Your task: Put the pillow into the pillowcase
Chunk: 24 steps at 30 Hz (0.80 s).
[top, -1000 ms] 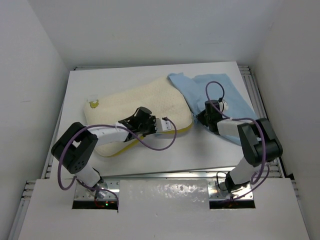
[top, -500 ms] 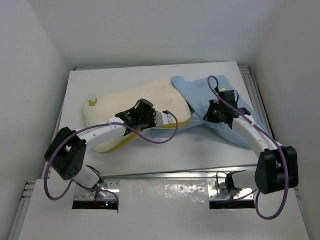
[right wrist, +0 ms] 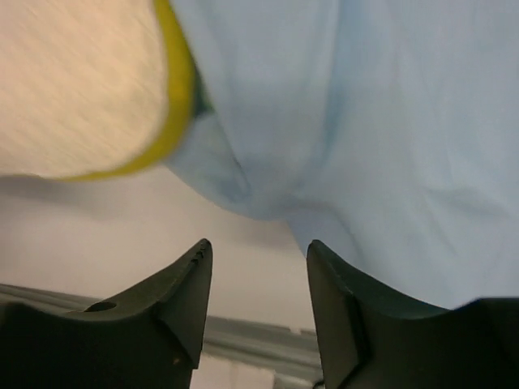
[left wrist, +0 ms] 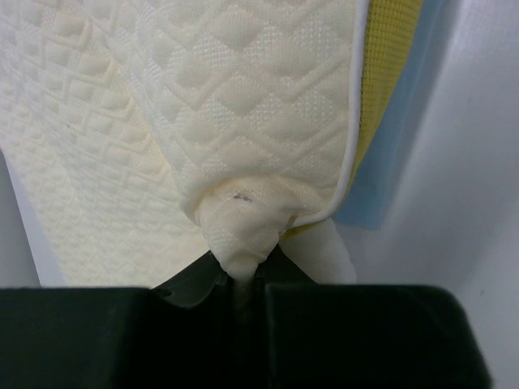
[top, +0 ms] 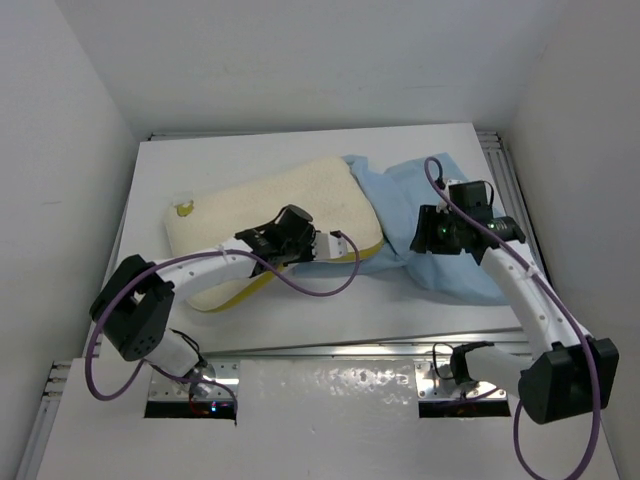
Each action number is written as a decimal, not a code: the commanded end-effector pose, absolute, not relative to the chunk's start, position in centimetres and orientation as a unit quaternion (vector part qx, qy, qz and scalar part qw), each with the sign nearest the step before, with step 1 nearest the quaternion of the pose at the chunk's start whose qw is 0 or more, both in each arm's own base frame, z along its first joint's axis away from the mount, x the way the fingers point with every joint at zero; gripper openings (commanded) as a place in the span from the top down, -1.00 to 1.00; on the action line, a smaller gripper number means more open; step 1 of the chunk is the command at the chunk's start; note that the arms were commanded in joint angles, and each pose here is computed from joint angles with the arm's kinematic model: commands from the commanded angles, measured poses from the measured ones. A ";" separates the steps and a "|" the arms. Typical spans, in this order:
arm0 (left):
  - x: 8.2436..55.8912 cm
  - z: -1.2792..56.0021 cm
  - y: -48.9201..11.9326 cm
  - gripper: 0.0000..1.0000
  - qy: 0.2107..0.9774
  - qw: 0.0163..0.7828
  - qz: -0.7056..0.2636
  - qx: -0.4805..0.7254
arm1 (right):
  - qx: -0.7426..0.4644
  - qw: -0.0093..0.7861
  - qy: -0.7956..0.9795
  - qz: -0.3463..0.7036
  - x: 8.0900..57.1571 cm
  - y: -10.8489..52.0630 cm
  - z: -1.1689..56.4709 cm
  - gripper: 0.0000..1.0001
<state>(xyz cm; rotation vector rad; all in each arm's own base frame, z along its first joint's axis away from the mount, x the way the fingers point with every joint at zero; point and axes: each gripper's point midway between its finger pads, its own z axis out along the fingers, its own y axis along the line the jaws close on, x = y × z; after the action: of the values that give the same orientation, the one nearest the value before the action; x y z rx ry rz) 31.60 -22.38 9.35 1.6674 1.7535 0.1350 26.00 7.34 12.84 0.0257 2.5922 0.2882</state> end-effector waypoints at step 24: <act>32.2 9.2 -23.8 1.00 0.638 0.386 0.079 0.661 | -0.034 0.404 0.901 0.156 48.2 19.3 10.5 0.40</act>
<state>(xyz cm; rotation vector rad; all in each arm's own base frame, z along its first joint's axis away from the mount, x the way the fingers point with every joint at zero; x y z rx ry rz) 30.11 -22.06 6.40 1.7540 1.7129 0.1641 45.15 18.66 8.69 -0.1206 2.3543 0.4085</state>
